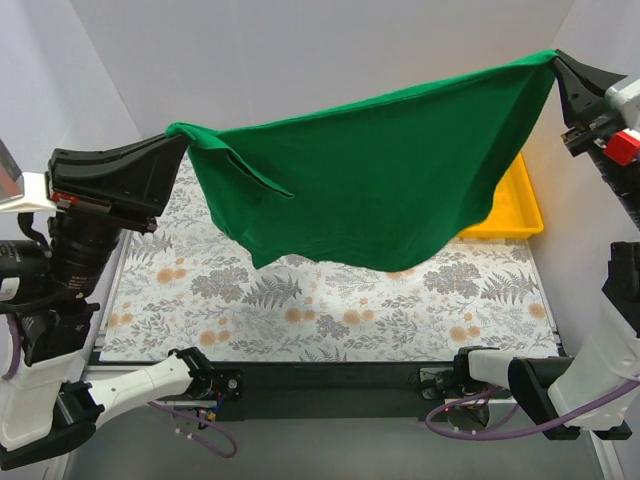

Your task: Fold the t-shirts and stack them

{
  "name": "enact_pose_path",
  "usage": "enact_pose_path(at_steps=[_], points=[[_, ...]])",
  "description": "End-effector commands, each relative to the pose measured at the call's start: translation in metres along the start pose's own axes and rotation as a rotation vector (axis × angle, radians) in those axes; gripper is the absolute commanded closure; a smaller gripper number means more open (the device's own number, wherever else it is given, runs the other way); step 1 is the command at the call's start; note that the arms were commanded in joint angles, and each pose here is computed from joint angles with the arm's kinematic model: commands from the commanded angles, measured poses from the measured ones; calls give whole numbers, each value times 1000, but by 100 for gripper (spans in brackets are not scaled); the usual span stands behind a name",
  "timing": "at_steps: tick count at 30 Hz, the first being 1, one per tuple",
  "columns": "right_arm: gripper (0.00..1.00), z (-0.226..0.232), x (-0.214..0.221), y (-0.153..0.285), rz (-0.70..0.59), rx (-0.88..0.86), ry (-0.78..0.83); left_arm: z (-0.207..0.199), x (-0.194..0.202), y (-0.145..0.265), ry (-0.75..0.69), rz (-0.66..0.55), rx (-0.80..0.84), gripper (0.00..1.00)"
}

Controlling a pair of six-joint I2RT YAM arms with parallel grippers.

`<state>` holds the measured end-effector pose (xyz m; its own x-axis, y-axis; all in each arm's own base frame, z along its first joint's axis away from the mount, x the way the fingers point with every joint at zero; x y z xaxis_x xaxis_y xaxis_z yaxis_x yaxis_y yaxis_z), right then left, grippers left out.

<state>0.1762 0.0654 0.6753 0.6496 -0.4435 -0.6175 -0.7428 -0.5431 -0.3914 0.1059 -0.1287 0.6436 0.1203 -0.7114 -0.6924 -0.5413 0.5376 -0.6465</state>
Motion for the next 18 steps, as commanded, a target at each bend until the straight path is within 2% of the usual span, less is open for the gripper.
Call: enact_pose_path(at_steps=[1,5,8,9,12,13,16,17,18], points=[[99,-13,-11,1,-32,59,-12,-12,-12,-6,-8,-35,62,100],[99,-19,1,-3,6,96,-16,-10,-18,-11,-42,-54,49,100],[99,-15,31,-20,59,80,-44,11,-15,-16,-98,-70,-63,100],[99,-11,42,-25,77,63,-56,29,-13,-17,-117,-86,-171,100],[99,16,101,-49,162,-35,-128,73,27,-19,-212,-37,-351,100],[99,36,135,-57,214,-94,-174,99,60,-16,-256,20,-453,100],[99,81,182,-64,242,-234,-261,143,113,-9,-359,84,-592,100],[99,113,219,-64,272,-299,-322,169,157,7,-375,162,-649,100],[99,126,234,-64,282,-320,-350,197,164,15,-374,152,-708,100]])
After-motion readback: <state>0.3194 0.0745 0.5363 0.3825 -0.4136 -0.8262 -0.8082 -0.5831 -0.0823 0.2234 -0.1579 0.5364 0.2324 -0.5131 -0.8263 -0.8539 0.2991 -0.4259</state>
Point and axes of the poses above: each gripper's point midway between its finger pads, its own y axis back along the fingers, its own z axis along the line the jaws close on, x = y × z, the point moved 3 cm from there along y, back along the fingers, and after that the axes turned 4 degrees about y, right-handed, at the moved point
